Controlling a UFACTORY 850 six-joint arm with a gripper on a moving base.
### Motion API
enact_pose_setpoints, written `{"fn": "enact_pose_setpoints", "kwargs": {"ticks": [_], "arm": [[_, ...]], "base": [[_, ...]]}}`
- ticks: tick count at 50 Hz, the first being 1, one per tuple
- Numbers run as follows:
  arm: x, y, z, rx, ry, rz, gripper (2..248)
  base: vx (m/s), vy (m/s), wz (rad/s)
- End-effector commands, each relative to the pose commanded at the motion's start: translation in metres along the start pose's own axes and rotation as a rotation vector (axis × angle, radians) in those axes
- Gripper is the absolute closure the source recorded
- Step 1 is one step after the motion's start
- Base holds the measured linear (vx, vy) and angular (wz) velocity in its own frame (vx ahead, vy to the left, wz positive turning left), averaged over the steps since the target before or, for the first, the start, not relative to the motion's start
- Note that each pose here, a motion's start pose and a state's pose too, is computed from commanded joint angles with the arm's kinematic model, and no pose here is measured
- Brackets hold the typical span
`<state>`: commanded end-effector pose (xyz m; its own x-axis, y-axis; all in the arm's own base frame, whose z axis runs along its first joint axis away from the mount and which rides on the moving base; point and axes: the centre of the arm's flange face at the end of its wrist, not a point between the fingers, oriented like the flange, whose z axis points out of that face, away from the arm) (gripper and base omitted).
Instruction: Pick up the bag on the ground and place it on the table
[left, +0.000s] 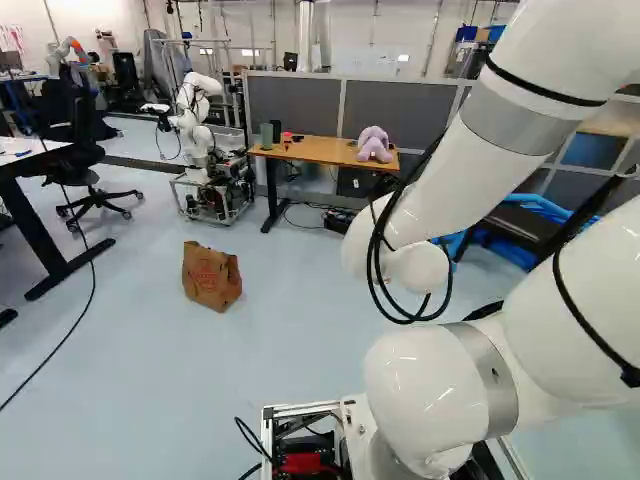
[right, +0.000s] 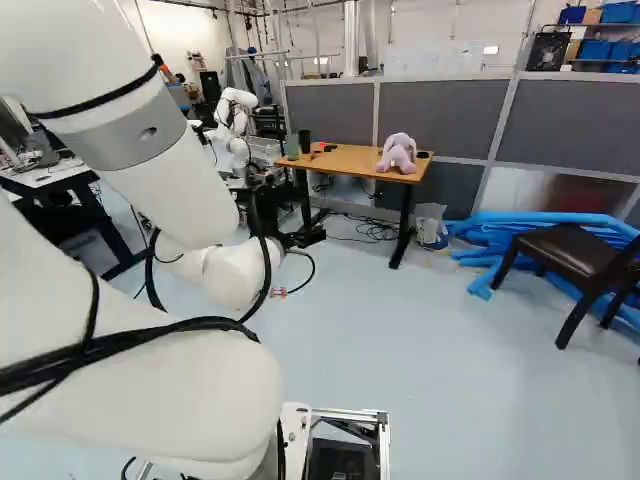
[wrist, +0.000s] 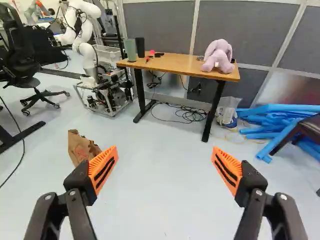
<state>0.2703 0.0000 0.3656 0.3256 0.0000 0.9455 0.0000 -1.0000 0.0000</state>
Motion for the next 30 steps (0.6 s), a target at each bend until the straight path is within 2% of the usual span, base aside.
{"fn": "enact_pose_setpoints", "kwargs": {"ticks": [17,22,30], "arm": [[0.0000,0.0000,0.0000,0.000,0.000,0.000,3],[0.0000,0.0000,0.0000,0.000,0.000,0.000,3],[0.0000,0.0000,0.0000,0.000,0.000,0.000,3]], "base": [[0.078,0.005,0.002],[0.127,0.045,0.217],[0.084,0.097,0.429]]}}
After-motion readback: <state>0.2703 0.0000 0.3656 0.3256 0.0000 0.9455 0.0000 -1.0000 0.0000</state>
